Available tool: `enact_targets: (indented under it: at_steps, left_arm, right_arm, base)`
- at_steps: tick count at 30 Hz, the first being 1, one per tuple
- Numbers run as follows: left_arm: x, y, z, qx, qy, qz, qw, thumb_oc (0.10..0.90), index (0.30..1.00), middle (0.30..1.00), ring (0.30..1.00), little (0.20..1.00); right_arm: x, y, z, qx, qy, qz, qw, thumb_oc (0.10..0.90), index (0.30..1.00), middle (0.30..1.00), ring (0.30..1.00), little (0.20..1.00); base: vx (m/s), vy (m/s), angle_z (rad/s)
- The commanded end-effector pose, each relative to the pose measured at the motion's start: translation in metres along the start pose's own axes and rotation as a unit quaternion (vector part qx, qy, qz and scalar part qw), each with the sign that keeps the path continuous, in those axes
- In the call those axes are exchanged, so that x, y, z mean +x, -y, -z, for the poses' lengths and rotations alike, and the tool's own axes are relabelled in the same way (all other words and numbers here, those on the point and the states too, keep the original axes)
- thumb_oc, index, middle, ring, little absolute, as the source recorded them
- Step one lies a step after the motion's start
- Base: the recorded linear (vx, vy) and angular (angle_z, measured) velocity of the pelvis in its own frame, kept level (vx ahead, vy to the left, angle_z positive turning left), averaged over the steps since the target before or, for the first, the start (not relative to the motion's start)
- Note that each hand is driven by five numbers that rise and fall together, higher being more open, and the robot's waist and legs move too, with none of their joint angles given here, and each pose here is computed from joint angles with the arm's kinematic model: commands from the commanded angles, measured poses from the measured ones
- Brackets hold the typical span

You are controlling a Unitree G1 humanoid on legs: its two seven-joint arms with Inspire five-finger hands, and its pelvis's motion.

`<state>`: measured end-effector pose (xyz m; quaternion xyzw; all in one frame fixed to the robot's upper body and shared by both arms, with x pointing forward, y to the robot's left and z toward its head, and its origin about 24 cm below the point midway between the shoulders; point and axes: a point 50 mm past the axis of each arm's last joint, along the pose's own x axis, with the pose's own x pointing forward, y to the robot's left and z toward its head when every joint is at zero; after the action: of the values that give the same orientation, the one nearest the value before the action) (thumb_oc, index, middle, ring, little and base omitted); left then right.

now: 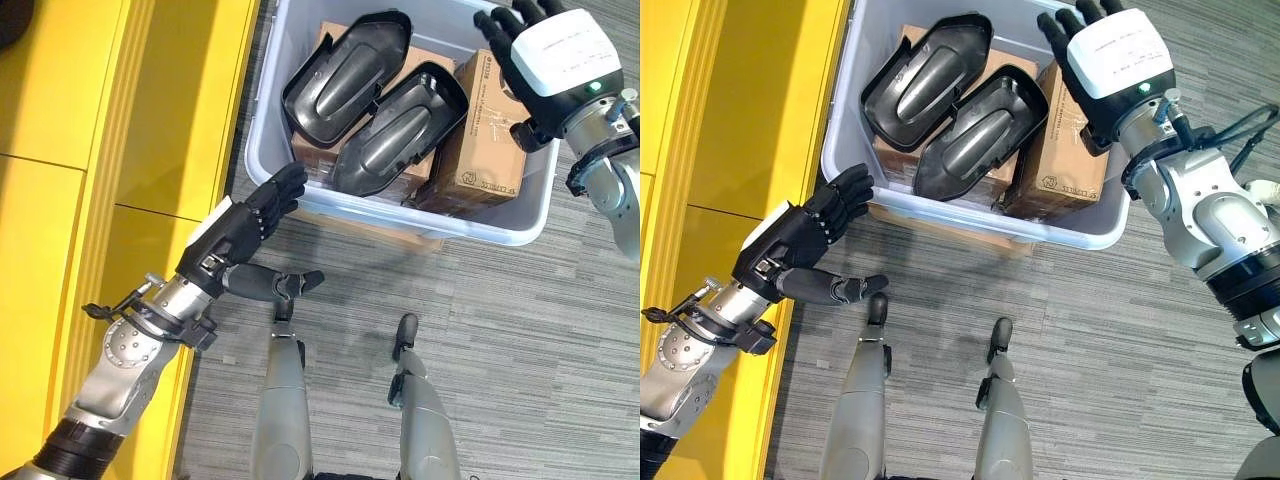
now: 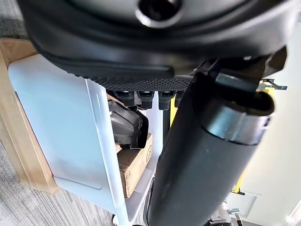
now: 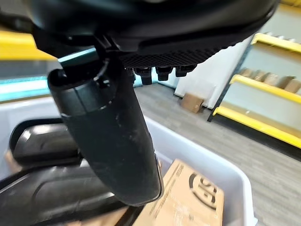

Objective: Move parts from the plastic box to the shelf.

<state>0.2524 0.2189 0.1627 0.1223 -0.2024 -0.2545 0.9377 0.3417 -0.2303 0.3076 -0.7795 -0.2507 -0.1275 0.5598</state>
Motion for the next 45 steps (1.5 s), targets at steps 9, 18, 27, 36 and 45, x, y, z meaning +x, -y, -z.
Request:
enact_targets:
  at_steps: [9,18,27,36,45]
  left_arm:
    - [0.021,0.016,-0.042,-0.025,0.160,0.003,0.987,0.900,1.000,1.000,1.000,1.000]
    - [0.022,0.018,-0.037,-0.028,0.158,-0.009,0.987,0.900,1.000,1.000,1.000,1.000]
    - [-0.004,0.001,-0.037,-0.008,0.126,0.004,0.992,0.900,1.000,1.000,1.000,1.000]
    - [-0.015,-0.011,-0.037,0.001,0.120,0.003,0.993,0.900,1.000,1.000,1.000,1.000]
    - [-0.029,-0.016,-0.032,0.028,0.086,0.001,0.996,0.900,1.000,1.000,1.000,1.000]
  right_arm:
    - [0.009,0.034,0.012,0.465,-0.208,0.211,0.834,0.900,1.000,1.000,1.000,1.000]
    - [0.015,0.057,0.007,0.070,-0.101,0.167,0.978,0.900,1.000,1.000,1.000,1.000]
    - [-0.009,0.086,0.054,-0.082,-0.123,0.180,0.972,0.900,1.000,1.000,1.000,1.000]
    - [-0.007,0.086,0.054,-0.220,-0.053,0.105,0.968,0.900,1.000,1.000,1.000,1.000]
    - [-0.018,0.050,0.030,-0.179,0.045,0.069,0.980,0.900,1.000,1.000,1.000,1.000]
  base:
    - [-0.02,0.129,-0.06]
    - [0.01,0.070,-0.02]
    - [0.03,-0.114,0.05]
    - [0.03,-0.050,-0.01]
    - [0.15,-0.273,0.12]
